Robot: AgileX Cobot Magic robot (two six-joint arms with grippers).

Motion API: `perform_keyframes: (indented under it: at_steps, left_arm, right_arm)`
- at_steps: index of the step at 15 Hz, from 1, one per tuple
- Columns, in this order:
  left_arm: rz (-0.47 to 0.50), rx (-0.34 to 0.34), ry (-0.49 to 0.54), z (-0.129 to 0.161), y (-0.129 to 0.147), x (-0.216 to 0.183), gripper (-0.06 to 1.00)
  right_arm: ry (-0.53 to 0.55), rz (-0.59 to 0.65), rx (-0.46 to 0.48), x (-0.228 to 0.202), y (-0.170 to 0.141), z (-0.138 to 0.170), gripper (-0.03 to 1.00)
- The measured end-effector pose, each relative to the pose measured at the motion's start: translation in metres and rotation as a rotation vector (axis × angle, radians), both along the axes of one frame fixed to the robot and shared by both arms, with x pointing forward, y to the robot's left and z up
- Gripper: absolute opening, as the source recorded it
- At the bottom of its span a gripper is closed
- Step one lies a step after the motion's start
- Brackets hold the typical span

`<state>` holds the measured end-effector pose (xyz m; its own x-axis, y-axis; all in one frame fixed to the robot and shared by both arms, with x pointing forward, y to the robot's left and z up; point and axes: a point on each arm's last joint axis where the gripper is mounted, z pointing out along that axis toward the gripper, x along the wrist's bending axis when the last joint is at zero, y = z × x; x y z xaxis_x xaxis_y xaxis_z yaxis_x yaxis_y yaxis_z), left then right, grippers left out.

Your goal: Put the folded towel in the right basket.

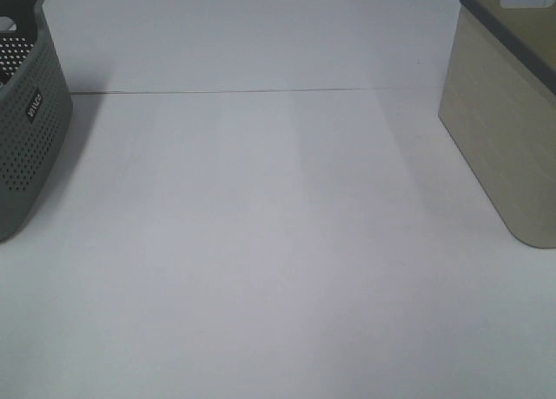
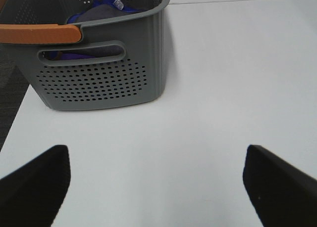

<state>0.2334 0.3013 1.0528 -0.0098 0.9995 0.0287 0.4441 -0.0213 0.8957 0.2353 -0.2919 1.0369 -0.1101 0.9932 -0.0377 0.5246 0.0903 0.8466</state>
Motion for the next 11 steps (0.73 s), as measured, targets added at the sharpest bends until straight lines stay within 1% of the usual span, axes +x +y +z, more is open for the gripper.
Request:
perform_keyframes:
  at_steps: [11]
  left_arm:
    - [0.000, 0.000, 0.000, 0.0000, 0.0000, 0.0000, 0.88]
  right_arm:
    - [0.000, 0.002, 0.003, 0.0000, 0.0002, 0.0000, 0.98]
